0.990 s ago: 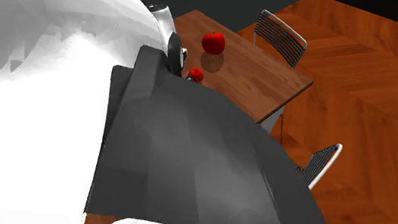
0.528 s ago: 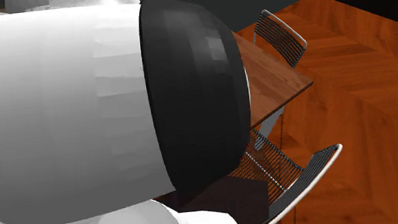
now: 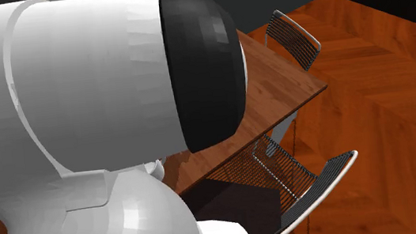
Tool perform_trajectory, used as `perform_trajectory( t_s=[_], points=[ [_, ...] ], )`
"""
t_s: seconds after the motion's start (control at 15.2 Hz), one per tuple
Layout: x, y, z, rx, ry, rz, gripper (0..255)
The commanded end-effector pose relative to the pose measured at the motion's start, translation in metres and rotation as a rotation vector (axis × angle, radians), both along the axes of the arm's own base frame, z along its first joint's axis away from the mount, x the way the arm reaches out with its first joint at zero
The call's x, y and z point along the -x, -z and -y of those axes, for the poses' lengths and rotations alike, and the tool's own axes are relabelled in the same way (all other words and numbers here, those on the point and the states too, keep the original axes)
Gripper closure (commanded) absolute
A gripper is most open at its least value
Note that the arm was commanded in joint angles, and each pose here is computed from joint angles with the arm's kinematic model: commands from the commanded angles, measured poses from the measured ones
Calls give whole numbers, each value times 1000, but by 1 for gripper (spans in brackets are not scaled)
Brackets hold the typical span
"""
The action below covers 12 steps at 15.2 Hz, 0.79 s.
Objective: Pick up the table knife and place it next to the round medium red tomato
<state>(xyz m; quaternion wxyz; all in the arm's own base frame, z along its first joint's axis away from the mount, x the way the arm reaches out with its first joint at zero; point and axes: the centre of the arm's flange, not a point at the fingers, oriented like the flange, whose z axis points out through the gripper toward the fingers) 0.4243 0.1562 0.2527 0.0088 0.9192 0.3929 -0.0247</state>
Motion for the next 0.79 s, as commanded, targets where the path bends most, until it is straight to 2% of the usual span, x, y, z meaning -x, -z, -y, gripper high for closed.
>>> perform_trajectory(
  t_s=[0.0, 0.33, 0.4, 0.73],
  points=[
    [0, 2, 0, 0, 0, 0, 0],
    [0, 2, 0, 0, 0, 0, 0],
    [0, 2, 0, 0, 0, 0, 255],
    [0, 2, 0, 0, 0, 0, 255]
  ],
)
